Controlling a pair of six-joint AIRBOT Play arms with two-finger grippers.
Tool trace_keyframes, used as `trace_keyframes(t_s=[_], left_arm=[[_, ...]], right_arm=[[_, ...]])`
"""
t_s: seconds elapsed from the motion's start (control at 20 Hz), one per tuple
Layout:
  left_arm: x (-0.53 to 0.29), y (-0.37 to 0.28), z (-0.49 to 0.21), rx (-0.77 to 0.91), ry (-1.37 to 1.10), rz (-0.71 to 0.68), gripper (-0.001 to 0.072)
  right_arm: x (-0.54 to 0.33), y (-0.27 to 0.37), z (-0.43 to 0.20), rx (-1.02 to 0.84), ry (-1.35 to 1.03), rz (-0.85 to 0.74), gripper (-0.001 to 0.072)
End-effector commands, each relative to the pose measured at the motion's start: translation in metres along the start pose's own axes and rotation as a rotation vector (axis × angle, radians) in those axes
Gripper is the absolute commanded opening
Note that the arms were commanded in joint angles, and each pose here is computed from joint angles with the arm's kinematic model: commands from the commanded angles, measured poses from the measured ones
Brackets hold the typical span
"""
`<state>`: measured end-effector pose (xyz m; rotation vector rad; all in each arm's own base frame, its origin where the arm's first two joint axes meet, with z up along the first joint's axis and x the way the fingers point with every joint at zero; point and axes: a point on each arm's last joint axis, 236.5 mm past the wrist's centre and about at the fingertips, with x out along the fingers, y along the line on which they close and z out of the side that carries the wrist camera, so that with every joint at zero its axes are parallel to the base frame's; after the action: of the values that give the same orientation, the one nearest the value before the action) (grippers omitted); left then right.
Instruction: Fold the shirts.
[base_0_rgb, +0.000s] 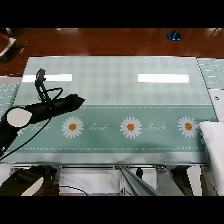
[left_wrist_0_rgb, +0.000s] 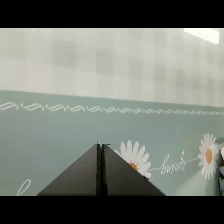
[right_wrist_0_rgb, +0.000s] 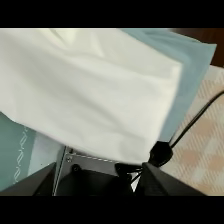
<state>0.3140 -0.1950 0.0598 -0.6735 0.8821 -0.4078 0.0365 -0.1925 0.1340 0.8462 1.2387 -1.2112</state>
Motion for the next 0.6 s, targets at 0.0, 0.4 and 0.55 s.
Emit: trace_keyframes(t_s=[0.0, 0.4, 0.55], left_arm=[[-0.001, -0.01, 0.025, 0.038, -0.108, -0.028, 0.0022], [-0.046, -0.149, 0.124, 0.451, -0.304, -0.204, 0.002], [-0.05, -0.166, 0.145, 0.561, -0.311, -0.152, 0.0019]], right_arm=[[0.007, -0.009, 0.018, -0.022, -0.094, -0.076, 0.0617], [-0.11, 0.351, -0.039, -0.802, -0.377, 1.073, 0.0022], [-0.091, 0.405, -0.136, -1.099, -0.325, 1.031, 0.0022]])
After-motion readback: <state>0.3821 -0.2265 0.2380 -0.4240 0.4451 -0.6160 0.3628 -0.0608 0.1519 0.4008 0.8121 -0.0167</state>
